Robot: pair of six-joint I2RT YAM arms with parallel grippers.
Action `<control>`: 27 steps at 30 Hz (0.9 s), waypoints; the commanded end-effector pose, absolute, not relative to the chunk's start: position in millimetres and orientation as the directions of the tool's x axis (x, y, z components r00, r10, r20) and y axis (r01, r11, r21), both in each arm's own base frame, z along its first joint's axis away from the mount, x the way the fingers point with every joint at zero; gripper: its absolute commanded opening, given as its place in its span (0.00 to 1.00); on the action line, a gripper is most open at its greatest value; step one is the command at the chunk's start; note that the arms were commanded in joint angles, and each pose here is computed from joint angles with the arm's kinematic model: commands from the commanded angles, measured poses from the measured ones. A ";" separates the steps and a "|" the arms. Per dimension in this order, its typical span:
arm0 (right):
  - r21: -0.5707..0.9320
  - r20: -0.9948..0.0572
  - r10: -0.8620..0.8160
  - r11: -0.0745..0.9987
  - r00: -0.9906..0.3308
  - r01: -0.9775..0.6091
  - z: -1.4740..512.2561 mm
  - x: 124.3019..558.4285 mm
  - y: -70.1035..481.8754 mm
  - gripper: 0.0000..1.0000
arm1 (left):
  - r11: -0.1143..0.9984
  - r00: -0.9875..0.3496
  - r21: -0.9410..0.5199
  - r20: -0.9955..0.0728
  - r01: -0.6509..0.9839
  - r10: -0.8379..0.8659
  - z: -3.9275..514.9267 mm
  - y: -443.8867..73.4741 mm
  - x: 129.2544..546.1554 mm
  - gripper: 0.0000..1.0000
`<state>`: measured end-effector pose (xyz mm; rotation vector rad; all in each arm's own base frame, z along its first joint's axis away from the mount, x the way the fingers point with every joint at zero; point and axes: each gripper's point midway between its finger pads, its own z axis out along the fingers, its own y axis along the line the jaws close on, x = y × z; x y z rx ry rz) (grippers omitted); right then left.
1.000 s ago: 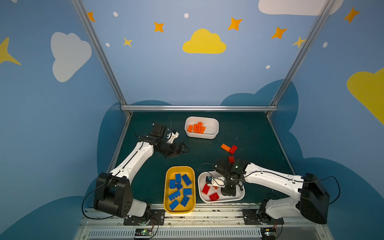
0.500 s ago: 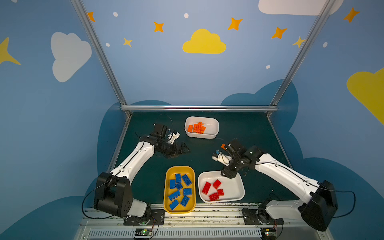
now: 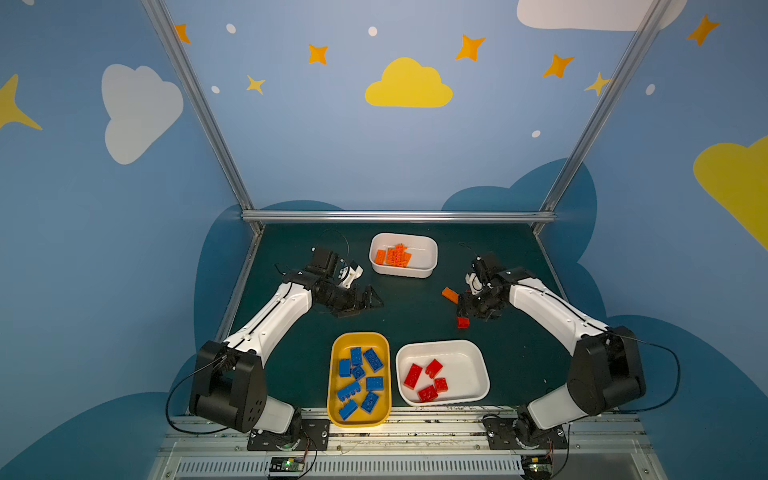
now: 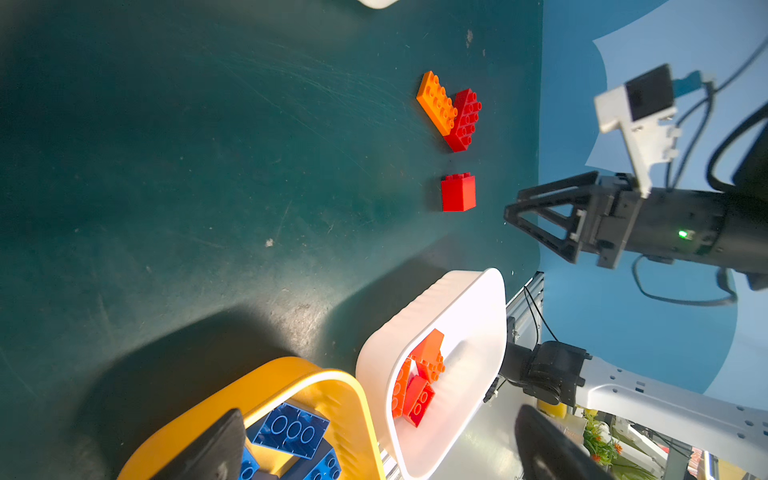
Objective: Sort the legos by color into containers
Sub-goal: 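Move the right gripper back and grasp another red brick, then carry the red brick over the near white bin and release it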
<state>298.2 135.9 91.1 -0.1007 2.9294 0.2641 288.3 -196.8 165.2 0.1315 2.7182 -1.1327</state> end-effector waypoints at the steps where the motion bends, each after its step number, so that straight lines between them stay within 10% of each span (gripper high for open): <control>1: 0.160 -0.196 0.022 0.987 -0.980 -0.009 72.1 311.0 134.7 0.66 | 0.700 -0.973 -0.694 -0.230 0.170 0.008 172.1 -199.7 294.9 1.00; 10: 0.061 -0.156 0.006 0.998 -0.988 -0.003 30.4 325.2 126.0 0.60 | 0.697 -0.972 -0.696 -0.235 0.171 0.004 170.8 -200.4 296.8 1.00; 16: 0.061 -0.131 -0.019 0.998 -0.991 -0.028 22.4 324.4 128.2 0.37 | 0.692 -0.973 -0.701 -0.232 0.172 0.007 169.1 -201.9 298.5 1.00; 27: 0.157 -0.176 -0.127 0.975 -0.976 -0.155 103.9 270.2 144.4 0.19 | 0.685 -0.975 -0.707 -0.219 0.175 0.022 167.8 -205.0 301.8 1.00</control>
